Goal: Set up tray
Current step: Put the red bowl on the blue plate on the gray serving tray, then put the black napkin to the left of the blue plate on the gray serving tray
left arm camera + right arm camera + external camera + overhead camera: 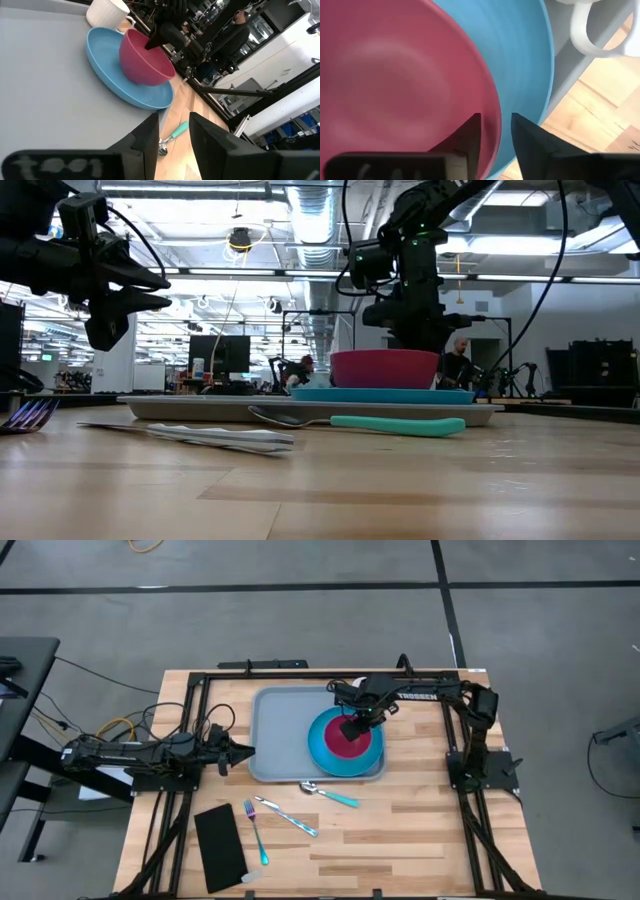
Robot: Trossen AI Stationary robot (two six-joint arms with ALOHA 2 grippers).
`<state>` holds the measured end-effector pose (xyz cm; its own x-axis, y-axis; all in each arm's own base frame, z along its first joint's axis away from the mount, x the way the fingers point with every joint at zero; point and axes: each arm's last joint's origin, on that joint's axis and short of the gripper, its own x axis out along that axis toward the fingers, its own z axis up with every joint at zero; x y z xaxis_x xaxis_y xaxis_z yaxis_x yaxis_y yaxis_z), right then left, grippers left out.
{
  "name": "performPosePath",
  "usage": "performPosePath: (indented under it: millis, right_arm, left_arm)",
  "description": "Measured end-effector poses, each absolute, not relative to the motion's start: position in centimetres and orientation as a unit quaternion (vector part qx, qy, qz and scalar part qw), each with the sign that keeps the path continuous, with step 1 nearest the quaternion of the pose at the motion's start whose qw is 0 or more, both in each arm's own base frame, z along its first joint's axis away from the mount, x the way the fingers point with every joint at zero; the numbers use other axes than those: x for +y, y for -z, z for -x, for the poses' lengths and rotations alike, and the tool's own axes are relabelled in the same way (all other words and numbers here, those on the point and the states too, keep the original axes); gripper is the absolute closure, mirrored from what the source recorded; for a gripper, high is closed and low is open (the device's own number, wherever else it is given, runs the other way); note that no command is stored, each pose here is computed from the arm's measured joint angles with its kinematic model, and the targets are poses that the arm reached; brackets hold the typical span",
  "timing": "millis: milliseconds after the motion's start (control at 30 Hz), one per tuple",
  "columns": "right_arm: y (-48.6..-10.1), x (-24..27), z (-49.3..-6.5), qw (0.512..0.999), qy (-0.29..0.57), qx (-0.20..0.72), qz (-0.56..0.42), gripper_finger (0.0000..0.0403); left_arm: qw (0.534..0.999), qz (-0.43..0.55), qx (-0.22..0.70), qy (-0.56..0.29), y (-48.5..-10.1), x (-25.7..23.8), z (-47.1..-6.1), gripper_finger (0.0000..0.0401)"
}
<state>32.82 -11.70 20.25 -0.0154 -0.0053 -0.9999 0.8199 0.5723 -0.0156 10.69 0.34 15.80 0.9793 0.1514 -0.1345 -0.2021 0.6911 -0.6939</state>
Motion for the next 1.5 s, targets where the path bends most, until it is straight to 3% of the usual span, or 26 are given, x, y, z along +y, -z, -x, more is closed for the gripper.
performPosePath:
  millis: [233, 467, 700, 967, 1167, 1500]
  right_arm:
    - [-21.4, -11.8, -33.3, 0.636, 0.324, 0.624, -0.318, 0.0252]
    - [-26.2, -12.1, -34.2, 0.667, 0.316, 0.61, -0.288, 0.0232]
    - [-33.5, -7.6, -33.5, 0.784, 0.236, 0.527, -0.229, 0.0232]
    - [-40.5, -0.3, -27.9, 0.91, 0.154, 0.351, -0.156, 0.0237]
    - [-39.8, 2.5, -23.6, 0.953, 0.108, 0.227, -0.167, 0.0234]
    - [-35.4, 4.0, -18.7, 0.969, 0.009, 0.011, -0.247, 0.0239]
  left_arm:
    - [0.919, 0.381, 0.033, -0.096, -15.8, 0.3, -10.7, 0.0306]
    - [0.919, 0.381, 0.033, -0.096, -15.8, 0.3, -10.7, 0.0306]
    - [0.919, 0.381, 0.034, -0.096, -15.8, 0.3, -10.7, 0.0306]
    - [0.919, 0.381, 0.033, -0.097, -15.8, 0.4, -10.7, 0.0306]
    - [0.916, 0.387, 0.028, -0.107, -15.8, 0.4, -10.7, 0.0306]
    - [0.882, 0.454, -0.01, -0.129, -16.1, 0.6, -10.7, 0.0306]
